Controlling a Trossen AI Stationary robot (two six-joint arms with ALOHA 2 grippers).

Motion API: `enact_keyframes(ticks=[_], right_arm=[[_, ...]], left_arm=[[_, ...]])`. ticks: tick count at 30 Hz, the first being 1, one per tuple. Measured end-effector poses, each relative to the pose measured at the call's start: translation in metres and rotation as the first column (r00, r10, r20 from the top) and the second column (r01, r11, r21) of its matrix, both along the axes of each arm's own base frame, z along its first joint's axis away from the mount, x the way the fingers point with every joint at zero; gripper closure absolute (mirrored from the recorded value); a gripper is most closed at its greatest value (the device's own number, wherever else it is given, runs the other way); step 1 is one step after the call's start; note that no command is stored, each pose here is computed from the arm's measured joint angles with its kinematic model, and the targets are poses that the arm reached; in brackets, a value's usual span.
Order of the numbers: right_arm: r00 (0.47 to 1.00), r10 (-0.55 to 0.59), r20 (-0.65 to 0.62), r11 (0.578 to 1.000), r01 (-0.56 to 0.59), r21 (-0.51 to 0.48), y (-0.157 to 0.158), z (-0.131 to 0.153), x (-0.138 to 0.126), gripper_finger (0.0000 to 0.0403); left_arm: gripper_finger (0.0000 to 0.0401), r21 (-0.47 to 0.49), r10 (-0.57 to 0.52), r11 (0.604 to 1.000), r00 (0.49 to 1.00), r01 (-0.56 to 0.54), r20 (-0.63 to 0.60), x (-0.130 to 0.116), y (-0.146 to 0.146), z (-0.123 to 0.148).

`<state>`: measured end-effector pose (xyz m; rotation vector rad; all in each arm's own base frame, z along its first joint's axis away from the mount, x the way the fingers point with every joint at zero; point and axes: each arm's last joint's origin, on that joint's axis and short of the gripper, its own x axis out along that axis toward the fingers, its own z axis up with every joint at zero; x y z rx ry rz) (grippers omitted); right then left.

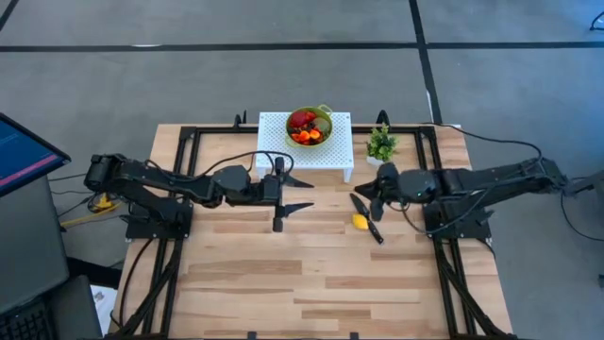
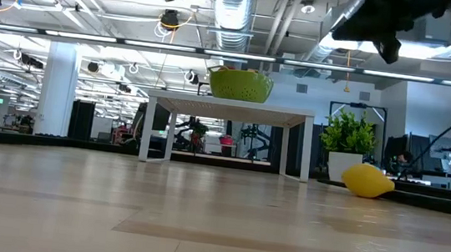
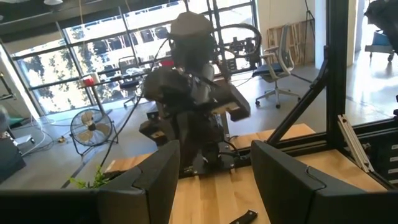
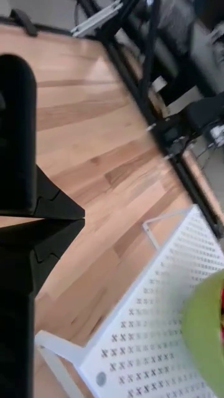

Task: Pick & Place Fruit
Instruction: Put the yellow lemon into the green strainer bowl

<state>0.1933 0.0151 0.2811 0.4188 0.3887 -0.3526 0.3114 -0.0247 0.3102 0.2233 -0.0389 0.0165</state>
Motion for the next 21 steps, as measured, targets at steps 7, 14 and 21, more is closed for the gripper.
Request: enact_keyframes(ticks=[7,14,21], right_arm=[[0.994,-0.020,-0.109,1.000,0.022,0.014,0.018,-0.001,0.021,0.0403],[0.943,-0.069,-0.326,0.993,0.097,0.070,0.036,-0.015,0.030,0.0403],[0.887,-0.034,-0.460,0.994,0.080,0.080,0.057,-0.026,0.031,0.0403]], left_arm=[[0.0210,-0.001,0.000,1.000,1.000,0.000,0.007,0.000,0.000,0.001],[0.0210,-0.001,0.000,1.000,1.000,0.000,0.012,0.000,0.000,0.001],[0.0210,-0.001,0.000,1.000,1.000,0.000,0.015,0.000,0.000,0.001]])
